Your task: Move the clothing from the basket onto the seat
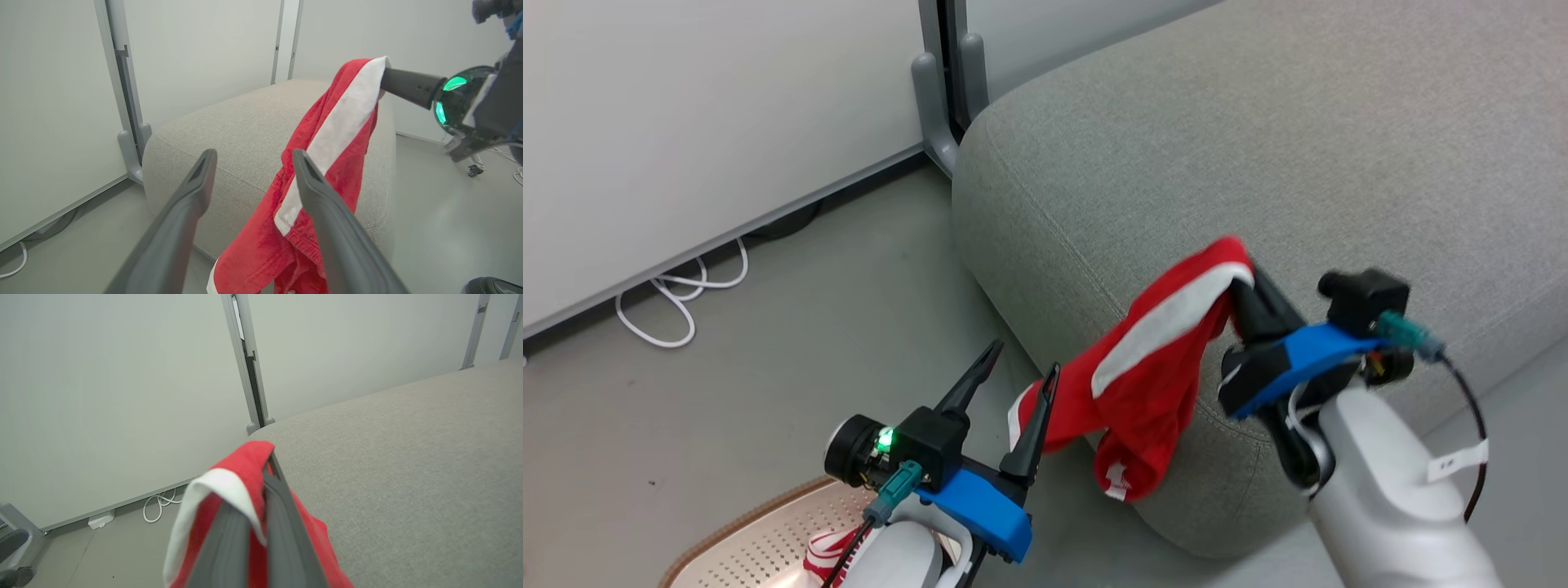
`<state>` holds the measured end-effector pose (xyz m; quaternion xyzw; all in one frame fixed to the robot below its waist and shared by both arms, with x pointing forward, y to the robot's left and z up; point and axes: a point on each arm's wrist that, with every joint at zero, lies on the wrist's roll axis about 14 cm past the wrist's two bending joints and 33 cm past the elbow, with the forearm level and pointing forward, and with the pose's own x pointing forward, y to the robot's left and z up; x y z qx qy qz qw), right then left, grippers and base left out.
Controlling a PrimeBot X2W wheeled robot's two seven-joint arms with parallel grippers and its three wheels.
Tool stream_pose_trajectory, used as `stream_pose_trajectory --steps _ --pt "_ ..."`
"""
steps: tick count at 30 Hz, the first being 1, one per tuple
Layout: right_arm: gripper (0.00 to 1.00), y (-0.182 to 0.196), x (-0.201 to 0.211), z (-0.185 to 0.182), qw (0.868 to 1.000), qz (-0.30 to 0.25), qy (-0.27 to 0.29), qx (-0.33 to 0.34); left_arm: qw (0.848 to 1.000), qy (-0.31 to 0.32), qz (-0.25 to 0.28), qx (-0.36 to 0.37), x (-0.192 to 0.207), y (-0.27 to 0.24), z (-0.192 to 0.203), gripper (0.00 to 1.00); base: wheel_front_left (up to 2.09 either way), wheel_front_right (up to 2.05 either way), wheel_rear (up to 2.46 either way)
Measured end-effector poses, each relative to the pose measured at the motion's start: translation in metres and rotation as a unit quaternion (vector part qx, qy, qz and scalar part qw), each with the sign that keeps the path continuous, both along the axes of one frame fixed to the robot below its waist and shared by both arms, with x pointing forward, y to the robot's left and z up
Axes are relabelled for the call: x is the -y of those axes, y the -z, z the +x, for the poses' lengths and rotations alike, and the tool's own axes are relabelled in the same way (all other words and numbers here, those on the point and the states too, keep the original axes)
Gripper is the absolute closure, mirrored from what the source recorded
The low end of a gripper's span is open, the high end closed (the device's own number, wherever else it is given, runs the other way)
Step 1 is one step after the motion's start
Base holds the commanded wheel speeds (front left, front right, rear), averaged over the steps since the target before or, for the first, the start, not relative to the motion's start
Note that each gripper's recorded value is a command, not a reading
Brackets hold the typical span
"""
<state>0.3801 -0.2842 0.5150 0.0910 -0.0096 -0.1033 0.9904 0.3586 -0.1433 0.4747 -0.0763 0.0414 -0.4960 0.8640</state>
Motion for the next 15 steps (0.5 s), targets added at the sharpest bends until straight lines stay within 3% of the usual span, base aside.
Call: stream_pose_trajectory --steps 7,15 --pt "1.00 -0.040 0.034 0.029 0.998 -0.026 0.037 0.043 1.000 0.001 -0.004 0.005 -0.001 0.005 0.016 0.00 0.00 0.00 0.00" --pt "1.00 -0.091 0.078 0.069 0.988 -0.106 0.080 0.080 1.000 -0.003 -0.021 0.016 -0.007 0.009 0.043 0.00 0.00 0.00 0.00"
